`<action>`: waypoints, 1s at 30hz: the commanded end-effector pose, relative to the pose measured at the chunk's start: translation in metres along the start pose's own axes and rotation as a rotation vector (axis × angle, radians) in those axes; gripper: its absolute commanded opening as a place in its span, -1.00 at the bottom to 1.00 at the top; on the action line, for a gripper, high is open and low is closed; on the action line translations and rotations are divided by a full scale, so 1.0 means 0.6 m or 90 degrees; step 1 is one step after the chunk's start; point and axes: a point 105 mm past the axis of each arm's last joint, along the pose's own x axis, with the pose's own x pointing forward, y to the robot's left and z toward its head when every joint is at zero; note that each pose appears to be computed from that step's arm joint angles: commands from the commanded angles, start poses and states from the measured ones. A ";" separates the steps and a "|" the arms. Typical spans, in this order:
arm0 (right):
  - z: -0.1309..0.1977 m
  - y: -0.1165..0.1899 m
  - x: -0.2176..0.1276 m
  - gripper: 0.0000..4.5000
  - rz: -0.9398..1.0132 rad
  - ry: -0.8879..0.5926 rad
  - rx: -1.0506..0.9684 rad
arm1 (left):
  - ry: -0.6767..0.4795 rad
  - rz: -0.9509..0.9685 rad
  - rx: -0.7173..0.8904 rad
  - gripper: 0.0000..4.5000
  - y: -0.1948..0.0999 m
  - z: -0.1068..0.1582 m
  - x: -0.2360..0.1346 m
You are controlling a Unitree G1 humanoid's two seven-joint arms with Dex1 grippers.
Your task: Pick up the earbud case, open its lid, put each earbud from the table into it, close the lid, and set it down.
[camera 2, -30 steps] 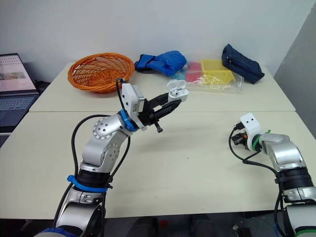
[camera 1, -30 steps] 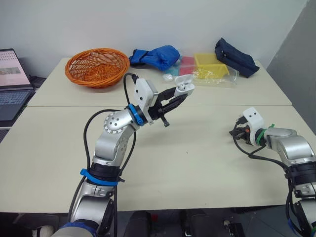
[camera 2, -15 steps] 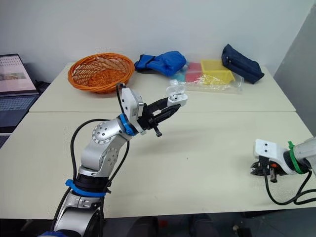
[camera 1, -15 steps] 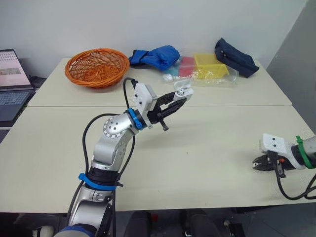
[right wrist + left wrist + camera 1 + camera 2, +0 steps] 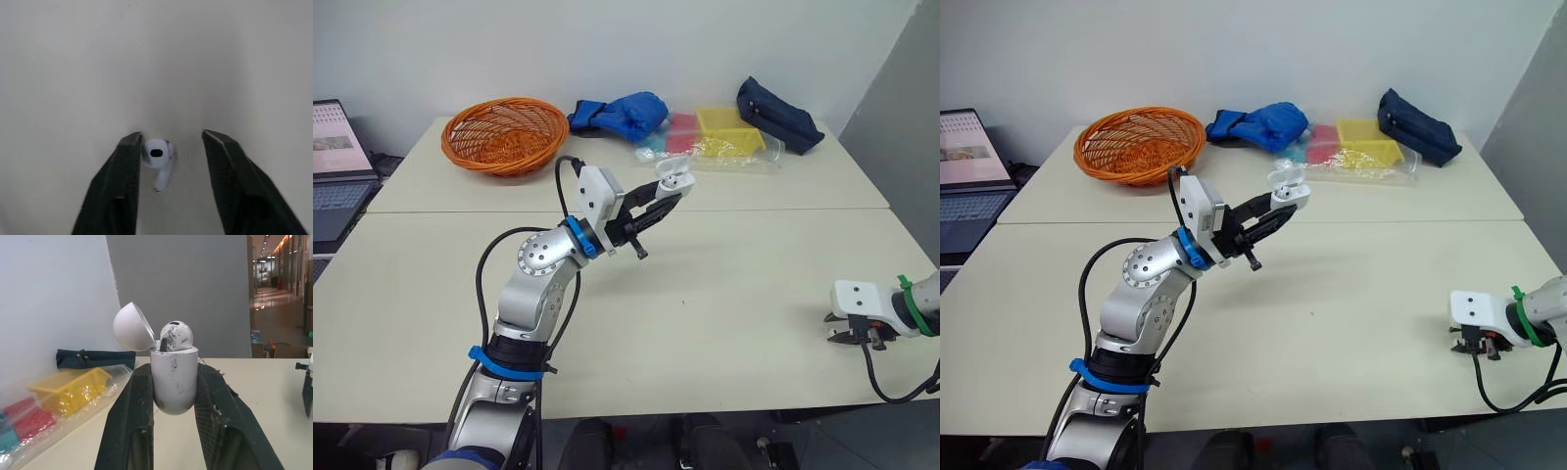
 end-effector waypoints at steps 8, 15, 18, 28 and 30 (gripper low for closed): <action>-0.007 0.018 -0.011 0.83 0.022 0.031 0.023 | -0.029 -0.008 0.019 -0.67 -0.005 0.022 0.007; 0.002 0.019 -0.008 0.76 0.025 0.030 0.042 | -0.032 -0.006 0.018 -0.67 -0.006 0.024 0.009; 0.004 0.017 -0.008 0.42 0.020 0.029 0.045 | -0.031 -0.005 0.018 -0.67 -0.007 0.023 0.008; -0.001 0.014 -0.002 0.10 0.019 0.037 0.043 | -0.028 -0.001 0.018 -0.67 -0.009 0.024 0.006; -0.004 0.014 -0.001 0.10 0.022 0.041 0.044 | -0.029 -0.001 0.018 -0.67 -0.009 0.024 0.006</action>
